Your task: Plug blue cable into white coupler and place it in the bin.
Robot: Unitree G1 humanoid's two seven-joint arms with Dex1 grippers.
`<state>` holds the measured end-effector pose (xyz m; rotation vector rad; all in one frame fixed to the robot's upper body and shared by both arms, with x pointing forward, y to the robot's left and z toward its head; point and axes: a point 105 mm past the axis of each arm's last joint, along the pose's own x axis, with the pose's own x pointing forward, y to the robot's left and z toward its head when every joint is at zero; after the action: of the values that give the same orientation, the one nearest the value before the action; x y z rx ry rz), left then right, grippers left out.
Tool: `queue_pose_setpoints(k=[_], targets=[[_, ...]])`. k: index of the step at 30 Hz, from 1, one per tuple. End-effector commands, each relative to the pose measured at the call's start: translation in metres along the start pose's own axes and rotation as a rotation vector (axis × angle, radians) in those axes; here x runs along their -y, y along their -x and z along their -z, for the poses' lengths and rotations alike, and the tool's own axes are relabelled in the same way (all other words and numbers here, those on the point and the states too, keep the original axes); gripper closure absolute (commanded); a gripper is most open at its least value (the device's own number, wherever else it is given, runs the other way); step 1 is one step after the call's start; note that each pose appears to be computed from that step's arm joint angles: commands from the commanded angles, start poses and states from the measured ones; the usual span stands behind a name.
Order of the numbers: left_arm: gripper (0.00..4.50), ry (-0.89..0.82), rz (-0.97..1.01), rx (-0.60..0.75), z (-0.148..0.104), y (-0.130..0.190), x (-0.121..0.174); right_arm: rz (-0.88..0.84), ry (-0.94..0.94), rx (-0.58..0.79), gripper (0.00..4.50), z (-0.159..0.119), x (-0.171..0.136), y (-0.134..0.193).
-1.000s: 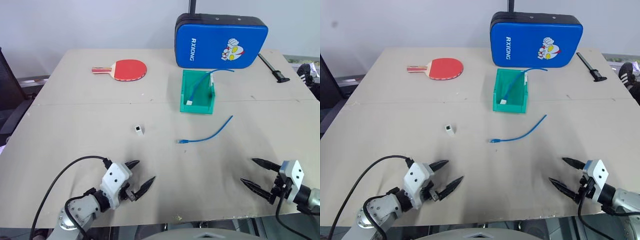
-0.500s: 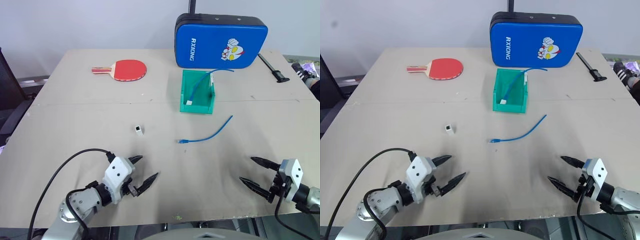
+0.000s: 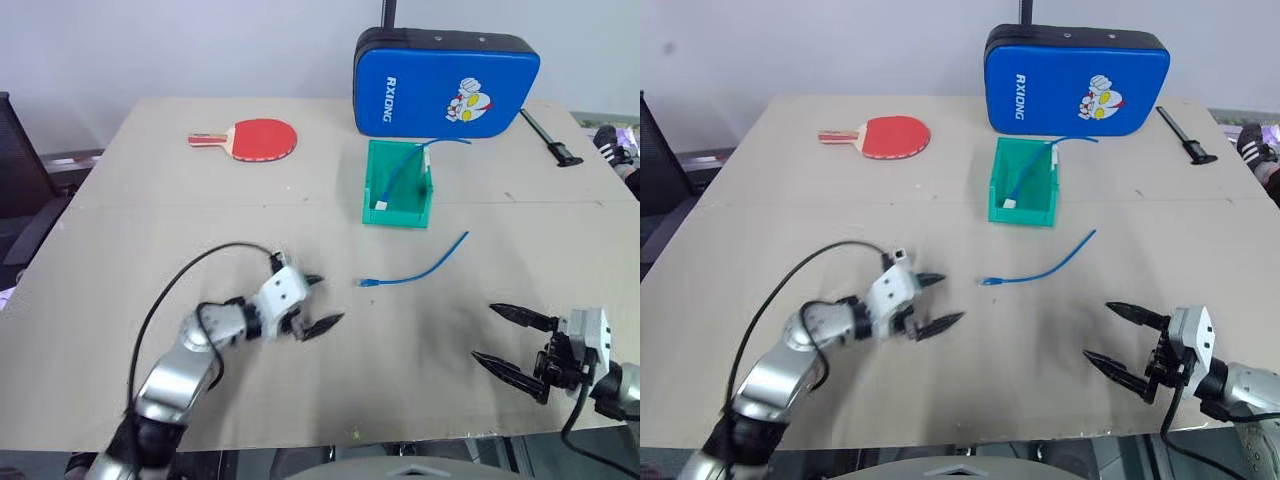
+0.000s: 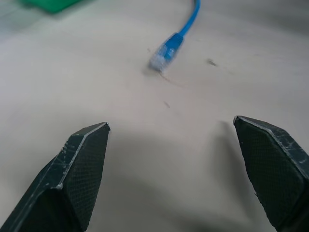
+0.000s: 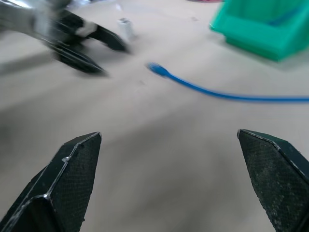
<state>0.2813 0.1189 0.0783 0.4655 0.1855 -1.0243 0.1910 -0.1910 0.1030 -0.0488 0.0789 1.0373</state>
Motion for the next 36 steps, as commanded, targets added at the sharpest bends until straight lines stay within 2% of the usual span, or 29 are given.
queue_pose_setpoints(k=[1,7,12,19,20,21,25,29,36], targets=[[0.27,-0.091,0.046,-0.003,-0.019,-0.022,-0.012,-0.046,0.025,0.058,0.04,-0.025,-0.011,-0.004],[0.27,-0.154,0.14,-0.004,-0.035,-0.048,-0.011,0.007,0.074,0.043,0.04,-0.029,-0.008,-0.001],[0.27,-0.15,0.205,-0.046,-0.03,-0.055,-0.004,0.026,0.086,0.03,0.04,-0.026,-0.006,0.002],[3.47,-0.148,0.221,-0.118,-0.021,-0.049,-0.005,0.035,0.091,0.03,0.0,-0.025,-0.005,0.002],[4.21,-0.146,0.217,-0.124,-0.02,-0.048,-0.005,0.035,0.092,0.03,0.0,-0.025,-0.005,0.002],[4.45,-0.143,0.215,-0.13,-0.02,-0.048,-0.006,0.036,0.092,0.029,0.0,-0.025,-0.005,0.003],[4.45,-0.103,0.216,-0.111,-0.026,-0.047,-0.003,0.029,0.097,0.021,0.0,-0.024,-0.004,0.002],[4.45,0.001,0.225,-0.033,-0.037,-0.048,0.002,0.026,0.085,0.024,0.0,-0.022,-0.003,-0.001],[4.45,0.003,0.206,-0.064,-0.028,-0.046,0.0,0.026,0.085,0.022,0.0,-0.022,-0.002,-0.006]])
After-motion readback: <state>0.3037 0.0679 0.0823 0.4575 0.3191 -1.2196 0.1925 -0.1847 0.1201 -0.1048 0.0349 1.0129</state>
